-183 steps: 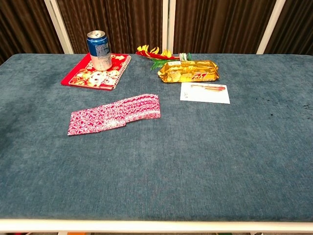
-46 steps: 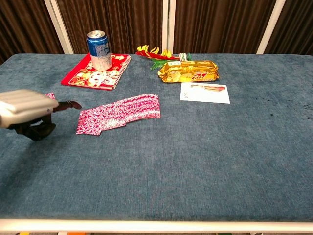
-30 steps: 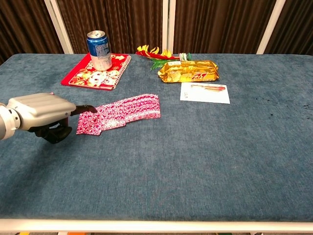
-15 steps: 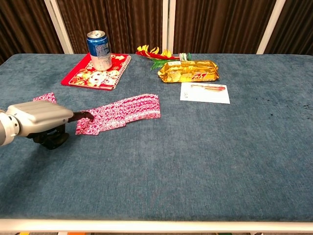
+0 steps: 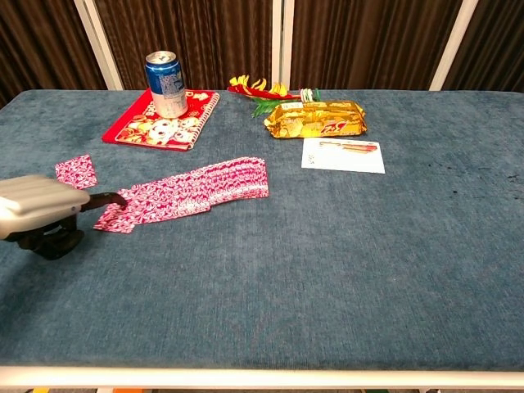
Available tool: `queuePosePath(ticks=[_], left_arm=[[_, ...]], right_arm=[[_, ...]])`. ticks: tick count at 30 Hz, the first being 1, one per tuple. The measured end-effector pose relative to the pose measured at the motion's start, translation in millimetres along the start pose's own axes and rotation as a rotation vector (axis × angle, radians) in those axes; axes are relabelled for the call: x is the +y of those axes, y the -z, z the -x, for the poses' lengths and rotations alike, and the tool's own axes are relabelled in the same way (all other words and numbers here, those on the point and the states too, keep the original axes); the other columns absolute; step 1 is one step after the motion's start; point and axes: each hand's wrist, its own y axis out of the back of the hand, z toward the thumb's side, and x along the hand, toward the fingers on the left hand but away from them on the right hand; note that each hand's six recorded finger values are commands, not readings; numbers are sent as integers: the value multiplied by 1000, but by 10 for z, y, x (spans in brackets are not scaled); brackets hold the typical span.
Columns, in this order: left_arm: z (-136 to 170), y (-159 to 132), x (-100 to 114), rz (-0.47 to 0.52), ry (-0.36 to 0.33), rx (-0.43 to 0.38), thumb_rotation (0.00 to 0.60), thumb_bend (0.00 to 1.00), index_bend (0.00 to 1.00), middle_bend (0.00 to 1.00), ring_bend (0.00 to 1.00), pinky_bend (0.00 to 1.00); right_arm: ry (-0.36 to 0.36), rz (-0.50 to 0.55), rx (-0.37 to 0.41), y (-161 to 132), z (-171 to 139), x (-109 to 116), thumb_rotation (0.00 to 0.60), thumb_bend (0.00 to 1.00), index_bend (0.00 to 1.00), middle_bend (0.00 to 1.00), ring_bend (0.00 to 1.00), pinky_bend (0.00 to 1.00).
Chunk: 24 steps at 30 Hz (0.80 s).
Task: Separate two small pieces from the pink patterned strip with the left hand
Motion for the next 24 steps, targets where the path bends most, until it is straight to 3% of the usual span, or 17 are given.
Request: queuePosePath(ticks=[24], left_arm=[[484,520,-217,82,17,140,600,648,88,865,883,836]], right_arm=[[-15,-11,37,-158,-18,-67,600,212,0,0,0,0]])
